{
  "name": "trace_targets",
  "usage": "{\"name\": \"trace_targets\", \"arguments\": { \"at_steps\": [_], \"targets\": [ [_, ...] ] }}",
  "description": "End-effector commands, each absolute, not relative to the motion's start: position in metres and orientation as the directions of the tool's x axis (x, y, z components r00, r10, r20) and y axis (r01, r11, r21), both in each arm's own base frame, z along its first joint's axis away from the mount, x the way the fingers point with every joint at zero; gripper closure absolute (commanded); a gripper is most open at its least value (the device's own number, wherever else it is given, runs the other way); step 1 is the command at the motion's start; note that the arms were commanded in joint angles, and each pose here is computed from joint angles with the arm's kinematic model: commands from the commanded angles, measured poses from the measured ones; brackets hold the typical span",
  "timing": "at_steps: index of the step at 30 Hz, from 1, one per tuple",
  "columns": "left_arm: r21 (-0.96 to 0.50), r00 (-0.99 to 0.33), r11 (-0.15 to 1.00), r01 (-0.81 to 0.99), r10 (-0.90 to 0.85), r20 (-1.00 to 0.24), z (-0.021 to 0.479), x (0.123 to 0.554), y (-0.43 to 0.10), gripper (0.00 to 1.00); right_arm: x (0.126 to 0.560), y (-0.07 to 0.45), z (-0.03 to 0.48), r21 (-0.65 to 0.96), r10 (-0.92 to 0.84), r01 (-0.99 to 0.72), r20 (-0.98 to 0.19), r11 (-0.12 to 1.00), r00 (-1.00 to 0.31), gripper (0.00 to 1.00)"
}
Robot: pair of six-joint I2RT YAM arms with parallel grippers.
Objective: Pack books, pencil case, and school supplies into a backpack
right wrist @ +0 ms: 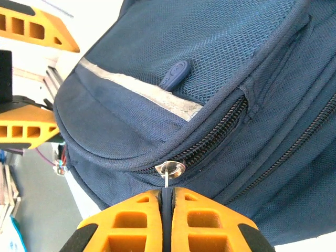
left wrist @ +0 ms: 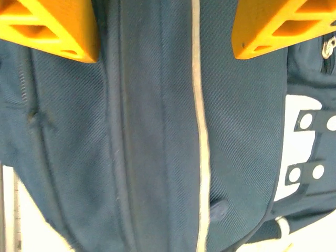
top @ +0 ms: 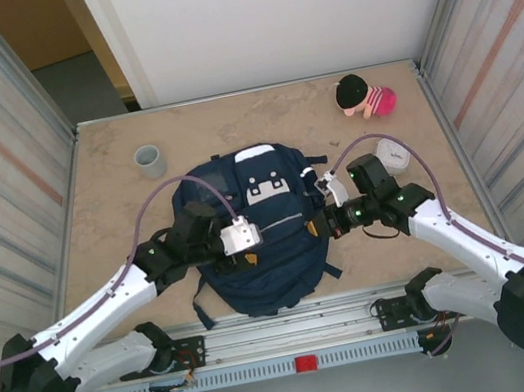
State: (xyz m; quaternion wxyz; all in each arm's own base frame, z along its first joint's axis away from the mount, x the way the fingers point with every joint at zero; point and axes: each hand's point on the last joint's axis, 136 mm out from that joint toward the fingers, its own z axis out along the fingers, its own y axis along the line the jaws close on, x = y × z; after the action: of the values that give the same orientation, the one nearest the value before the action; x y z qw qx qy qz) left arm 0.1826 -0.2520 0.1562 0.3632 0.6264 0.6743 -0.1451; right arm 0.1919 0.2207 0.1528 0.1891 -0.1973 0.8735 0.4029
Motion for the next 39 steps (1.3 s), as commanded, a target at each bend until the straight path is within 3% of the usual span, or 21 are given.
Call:
{"name": "trace_targets", "arguments": {
  "at_steps": [1,4,9,14,17,19,31,36,38,39],
  "targets": [
    [0.273,0.074,0.175,0.946,0.704,-0.707,0.184,0.179,-0.284,0.25,0.194,0.226,0.158,0.622,-0.180,-0.512,-0.517,0.592,-0.837,1.00],
    [0.293,0.073,0.195,0.936,0.706,-0.705,0.187,0.185,-0.315,0.23,0.194,0.227,0.157,0.619,-0.187,-0.515,-0.516,0.593,-0.836,1.00],
    [0.271,0.024,0.246,0.931,0.699,-0.715,0.177,0.206,-0.350,0.31,0.195,0.226,0.158,0.608,-0.195,-0.523,-0.523,0.597,-0.830,1.00],
    [0.264,-0.004,0.227,0.937,0.767,-0.642,0.150,0.211,-0.351,0.66,0.205,0.213,0.156,0.599,-0.151,-0.483,-0.518,0.639,-0.842,1.00],
    [0.268,0.004,0.203,0.942,0.791,-0.612,0.144,0.207,-0.343,0.92,0.222,0.197,0.153,0.574,-0.080,-0.415,-0.517,0.706,-0.852,1.00],
    [0.267,0.027,0.174,0.948,0.791,-0.612,0.143,0.201,-0.339,1.00,0.232,0.188,0.149,0.557,-0.039,-0.371,-0.518,0.743,-0.855,1.00],
    [0.264,0.227,-0.056,0.963,0.694,-0.683,0.151,0.151,-0.325,1.00,0.291,0.176,0.141,0.551,0.078,-0.286,-0.544,0.784,-0.835,1.00],
    [0.261,0.209,-0.038,0.965,0.716,-0.667,0.146,0.156,-0.324,1.00,0.292,0.188,0.139,0.569,0.041,-0.318,-0.529,0.758,-0.848,1.00],
    [0.260,0.163,0.023,0.965,0.723,-0.671,0.146,0.165,-0.325,0.84,0.287,0.189,0.140,0.574,0.030,-0.326,-0.524,0.751,-0.851,1.00],
    [0.256,0.131,0.067,0.964,0.720,-0.682,0.150,0.170,-0.325,0.74,0.284,0.187,0.141,0.571,0.030,-0.320,-0.518,0.756,-0.855,0.91]
  ]
}}
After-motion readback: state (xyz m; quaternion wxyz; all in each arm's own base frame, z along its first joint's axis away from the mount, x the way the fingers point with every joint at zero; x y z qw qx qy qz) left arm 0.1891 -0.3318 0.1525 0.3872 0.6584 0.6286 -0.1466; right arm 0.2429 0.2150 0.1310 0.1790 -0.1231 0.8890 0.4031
